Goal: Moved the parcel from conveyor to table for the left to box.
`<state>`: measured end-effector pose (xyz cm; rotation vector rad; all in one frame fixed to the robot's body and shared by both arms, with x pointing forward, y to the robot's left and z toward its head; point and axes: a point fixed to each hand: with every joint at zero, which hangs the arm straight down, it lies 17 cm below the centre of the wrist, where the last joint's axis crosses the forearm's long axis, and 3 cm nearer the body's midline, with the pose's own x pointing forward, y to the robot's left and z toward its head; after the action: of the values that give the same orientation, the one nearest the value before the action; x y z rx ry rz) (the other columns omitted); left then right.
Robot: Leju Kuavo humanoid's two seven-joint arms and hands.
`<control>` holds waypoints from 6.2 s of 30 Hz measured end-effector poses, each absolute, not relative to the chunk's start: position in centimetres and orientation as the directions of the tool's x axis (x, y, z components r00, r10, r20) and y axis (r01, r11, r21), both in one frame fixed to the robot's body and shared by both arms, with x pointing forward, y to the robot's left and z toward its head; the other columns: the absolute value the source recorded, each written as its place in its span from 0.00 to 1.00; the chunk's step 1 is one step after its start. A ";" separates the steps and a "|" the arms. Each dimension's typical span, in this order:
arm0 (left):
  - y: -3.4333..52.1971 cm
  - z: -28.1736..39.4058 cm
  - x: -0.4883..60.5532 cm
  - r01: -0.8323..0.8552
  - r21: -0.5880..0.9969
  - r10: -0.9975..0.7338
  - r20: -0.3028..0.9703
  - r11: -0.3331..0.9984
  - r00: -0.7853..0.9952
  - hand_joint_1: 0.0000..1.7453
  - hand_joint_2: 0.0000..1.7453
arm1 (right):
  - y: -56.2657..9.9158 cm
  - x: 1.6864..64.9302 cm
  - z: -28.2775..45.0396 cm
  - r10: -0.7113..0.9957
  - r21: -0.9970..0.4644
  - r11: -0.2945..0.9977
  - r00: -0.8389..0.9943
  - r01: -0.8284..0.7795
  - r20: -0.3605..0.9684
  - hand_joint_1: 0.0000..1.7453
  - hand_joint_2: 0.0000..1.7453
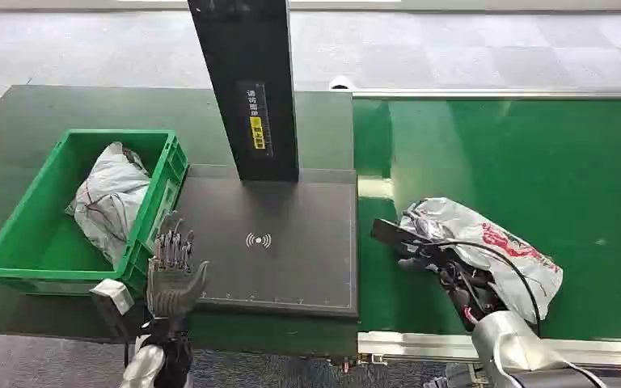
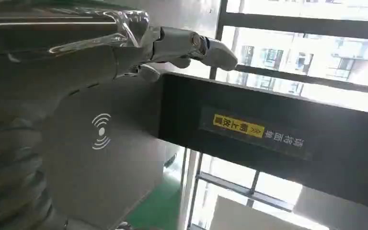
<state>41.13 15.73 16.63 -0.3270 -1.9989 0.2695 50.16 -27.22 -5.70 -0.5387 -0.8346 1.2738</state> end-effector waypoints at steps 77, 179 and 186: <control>15.2 14.3 40.4 0.092 -0.314 0.325 0.867 0.945 -0.377 0.00 1.00 | -34.4 46.8 -8.4 0.938 -0.788 -0.297 -0.010 -0.539 -0.347 1.00 1.00; 25.2 21.0 43.2 -0.115 -0.264 0.156 0.812 0.958 -0.563 0.00 1.00 | 1.6 53.8 15.2 0.528 -0.587 0.660 -0.266 -0.469 0.807 0.00 1.00; 23.1 21.5 43.1 -0.087 -0.142 0.068 0.818 0.986 -0.571 0.00 1.00 | -1.1 54.7 19.1 0.363 -0.471 0.828 -0.349 -0.303 0.864 0.00 1.00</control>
<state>43.14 23.08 21.51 0.0130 -2.1687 0.2051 54.67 -1.09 19.05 -0.0454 -1.8017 0.6858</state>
